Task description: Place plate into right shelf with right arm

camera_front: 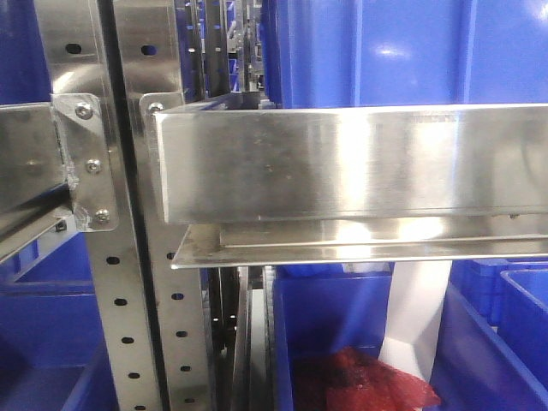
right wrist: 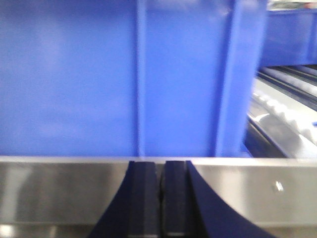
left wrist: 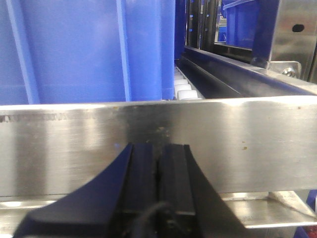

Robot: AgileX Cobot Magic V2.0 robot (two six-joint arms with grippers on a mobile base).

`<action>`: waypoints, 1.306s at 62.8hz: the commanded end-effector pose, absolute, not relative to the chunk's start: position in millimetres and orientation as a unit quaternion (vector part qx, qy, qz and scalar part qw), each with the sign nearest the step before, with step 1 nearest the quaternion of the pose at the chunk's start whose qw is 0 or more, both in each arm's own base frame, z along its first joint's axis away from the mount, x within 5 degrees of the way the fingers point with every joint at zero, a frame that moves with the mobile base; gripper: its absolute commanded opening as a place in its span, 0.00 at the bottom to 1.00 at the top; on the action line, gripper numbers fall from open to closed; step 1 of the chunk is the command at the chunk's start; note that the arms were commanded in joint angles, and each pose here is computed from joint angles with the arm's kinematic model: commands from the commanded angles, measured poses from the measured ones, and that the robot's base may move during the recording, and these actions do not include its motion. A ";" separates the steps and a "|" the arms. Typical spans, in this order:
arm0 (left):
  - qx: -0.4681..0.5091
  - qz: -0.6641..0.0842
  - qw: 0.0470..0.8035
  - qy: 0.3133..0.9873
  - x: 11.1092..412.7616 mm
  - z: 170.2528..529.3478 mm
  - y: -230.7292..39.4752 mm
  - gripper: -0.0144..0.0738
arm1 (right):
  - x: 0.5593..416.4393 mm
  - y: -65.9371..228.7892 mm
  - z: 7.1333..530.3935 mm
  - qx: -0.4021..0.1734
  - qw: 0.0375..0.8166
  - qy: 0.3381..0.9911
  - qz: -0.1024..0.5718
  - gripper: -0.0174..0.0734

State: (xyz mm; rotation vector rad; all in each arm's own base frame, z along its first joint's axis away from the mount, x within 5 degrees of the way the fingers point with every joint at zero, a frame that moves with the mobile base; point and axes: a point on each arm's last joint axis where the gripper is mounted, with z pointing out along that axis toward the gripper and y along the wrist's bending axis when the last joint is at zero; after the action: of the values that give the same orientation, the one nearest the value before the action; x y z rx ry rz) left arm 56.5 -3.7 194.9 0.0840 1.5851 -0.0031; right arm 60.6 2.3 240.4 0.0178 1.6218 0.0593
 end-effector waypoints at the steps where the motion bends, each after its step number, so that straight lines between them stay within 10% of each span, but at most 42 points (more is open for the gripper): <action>1: 0.029 0.001 0.731 0.682 55.8 200.7 -2.4 0.11 | 58.7 -0.2 242.4 0.012 0.742 0.671 0.011 0.25; 82: 0.029 0.001 0.731 0.682 55.8 200.7 -2.4 0.11 | 55.0 -0.4 209.2 -0.002 0.745 0.667 -0.007 0.25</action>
State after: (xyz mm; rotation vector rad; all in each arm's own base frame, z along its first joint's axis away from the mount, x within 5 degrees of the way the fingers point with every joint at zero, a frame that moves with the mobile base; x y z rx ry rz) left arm 56.5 -3.7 194.9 0.0840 1.5851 -0.0031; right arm 56.7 0.7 198.0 -0.0046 1.5758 0.0086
